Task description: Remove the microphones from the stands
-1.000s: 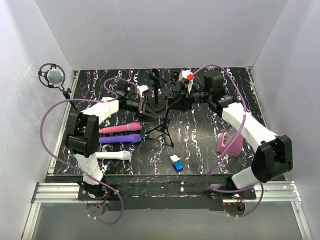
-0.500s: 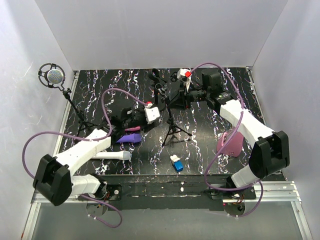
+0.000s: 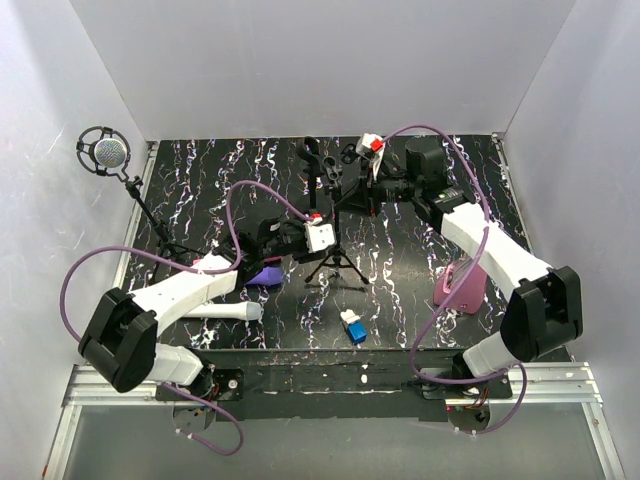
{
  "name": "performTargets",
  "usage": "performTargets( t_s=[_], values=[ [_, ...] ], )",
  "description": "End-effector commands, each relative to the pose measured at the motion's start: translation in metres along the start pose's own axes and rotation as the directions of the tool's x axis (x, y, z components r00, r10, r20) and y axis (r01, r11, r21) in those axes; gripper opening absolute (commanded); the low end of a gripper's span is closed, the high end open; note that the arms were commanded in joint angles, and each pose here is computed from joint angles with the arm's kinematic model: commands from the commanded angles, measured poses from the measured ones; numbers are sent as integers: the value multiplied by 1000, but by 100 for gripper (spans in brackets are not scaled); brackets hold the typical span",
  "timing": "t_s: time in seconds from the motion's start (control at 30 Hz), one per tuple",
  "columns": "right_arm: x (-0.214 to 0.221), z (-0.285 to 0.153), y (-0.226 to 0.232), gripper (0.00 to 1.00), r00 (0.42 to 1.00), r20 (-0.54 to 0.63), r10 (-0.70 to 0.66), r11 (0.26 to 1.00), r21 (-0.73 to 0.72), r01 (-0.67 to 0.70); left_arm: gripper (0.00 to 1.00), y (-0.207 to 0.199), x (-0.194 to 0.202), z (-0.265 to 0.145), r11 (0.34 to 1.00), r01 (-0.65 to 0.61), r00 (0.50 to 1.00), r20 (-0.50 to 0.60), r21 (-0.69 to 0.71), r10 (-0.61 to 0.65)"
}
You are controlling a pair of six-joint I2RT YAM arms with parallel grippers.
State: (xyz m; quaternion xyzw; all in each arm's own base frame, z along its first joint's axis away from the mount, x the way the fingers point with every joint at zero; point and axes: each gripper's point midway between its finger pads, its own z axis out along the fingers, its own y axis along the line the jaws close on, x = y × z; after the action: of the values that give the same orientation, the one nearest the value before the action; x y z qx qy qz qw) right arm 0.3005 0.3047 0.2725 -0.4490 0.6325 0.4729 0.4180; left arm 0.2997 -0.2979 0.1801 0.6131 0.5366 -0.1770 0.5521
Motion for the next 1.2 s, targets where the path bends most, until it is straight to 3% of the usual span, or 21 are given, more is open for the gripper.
performTargets(
  t_s=[0.0, 0.2, 0.87, 1.1, 1.17],
  values=[
    [-23, -11, -15, 1, 997, 67, -27, 980, 197, 13, 52, 0, -20, -8, 996, 84, 996, 45, -40, -82],
    [-19, -4, -3, 1, 997, 77, 18, 979, 203, -34, 50, -4, -12, -13, 989, 127, 992, 9, -73, -127],
    [-6, 1, -8, 1, 989, 80, 124, 954, 266, -141, 38, 13, 1, -2, 986, 80, 996, -18, -150, -83],
    [-5, 1, -8, 1, 988, 82, 130, 951, 270, -147, 3, 15, 0, -2, 979, 121, 992, -18, -165, -125],
    [-6, 0, -5, 1, 990, 80, 116, 956, 262, -133, 0, 19, 0, -1, 966, 177, 983, -22, -190, -184]
  ],
)
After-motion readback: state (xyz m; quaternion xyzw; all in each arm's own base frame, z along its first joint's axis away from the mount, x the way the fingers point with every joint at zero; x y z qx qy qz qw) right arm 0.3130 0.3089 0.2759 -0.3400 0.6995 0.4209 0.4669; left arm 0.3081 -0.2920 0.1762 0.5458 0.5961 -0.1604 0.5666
